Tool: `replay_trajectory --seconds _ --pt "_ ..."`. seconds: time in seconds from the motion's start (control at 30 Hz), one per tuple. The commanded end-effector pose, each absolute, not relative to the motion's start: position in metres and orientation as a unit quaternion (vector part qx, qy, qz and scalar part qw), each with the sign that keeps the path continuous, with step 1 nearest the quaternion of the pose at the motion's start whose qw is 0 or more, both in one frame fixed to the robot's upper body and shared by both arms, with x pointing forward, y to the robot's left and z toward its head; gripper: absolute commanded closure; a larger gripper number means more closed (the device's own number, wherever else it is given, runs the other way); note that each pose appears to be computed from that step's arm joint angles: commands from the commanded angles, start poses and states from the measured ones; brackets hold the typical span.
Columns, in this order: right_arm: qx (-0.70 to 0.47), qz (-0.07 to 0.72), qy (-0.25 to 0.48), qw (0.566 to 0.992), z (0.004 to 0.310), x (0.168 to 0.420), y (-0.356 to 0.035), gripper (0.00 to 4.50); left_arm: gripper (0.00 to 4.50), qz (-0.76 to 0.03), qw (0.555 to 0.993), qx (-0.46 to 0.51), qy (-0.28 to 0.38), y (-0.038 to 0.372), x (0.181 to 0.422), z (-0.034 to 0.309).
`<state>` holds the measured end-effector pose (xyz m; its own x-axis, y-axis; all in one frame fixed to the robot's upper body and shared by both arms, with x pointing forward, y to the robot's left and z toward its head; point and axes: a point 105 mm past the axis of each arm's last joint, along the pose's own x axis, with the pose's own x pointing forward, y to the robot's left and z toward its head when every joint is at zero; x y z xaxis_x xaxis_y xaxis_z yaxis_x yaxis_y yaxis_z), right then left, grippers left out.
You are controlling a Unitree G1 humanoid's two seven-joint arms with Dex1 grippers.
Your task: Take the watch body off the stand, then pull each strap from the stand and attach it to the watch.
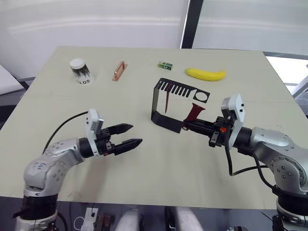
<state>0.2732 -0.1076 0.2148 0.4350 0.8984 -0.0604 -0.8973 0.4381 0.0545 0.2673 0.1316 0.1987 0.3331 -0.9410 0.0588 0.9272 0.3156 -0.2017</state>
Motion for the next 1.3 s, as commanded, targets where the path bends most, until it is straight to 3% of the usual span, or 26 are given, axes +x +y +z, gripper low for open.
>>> replay_trajectory --seconds 0.03,0.13,0.23,0.33,0.7,1.3 --pt "0.036 0.589 0.030 0.807 0.230 0.262 -0.095 4.50 0.06 -0.632 0.768 -0.103 -0.011 0.120 0.255 0.232" --pt "0.049 0.610 0.036 0.790 0.234 0.261 -0.089 4.50 0.06 -0.650 0.754 -0.088 -0.018 0.107 0.256 0.234" --pt "0.051 0.633 0.040 0.772 0.234 0.258 -0.079 4.50 0.84 -0.664 0.737 -0.122 -0.027 0.093 0.258 0.241" --pt "0.045 0.644 0.043 0.762 0.233 0.256 -0.073 4.50 2.13 -0.674 0.726 -0.136 -0.017 0.085 0.258 0.242" --pt "0.038 0.671 0.053 0.739 0.229 0.251 -0.060 4.50 2.13 -0.686 0.711 -0.156 -0.012 0.059 0.265 0.239" --pt "0.037 0.671 0.043 0.739 0.231 0.253 -0.054 4.50 2.13 -0.693 0.703 -0.160 -0.024 0.042 0.266 0.252"
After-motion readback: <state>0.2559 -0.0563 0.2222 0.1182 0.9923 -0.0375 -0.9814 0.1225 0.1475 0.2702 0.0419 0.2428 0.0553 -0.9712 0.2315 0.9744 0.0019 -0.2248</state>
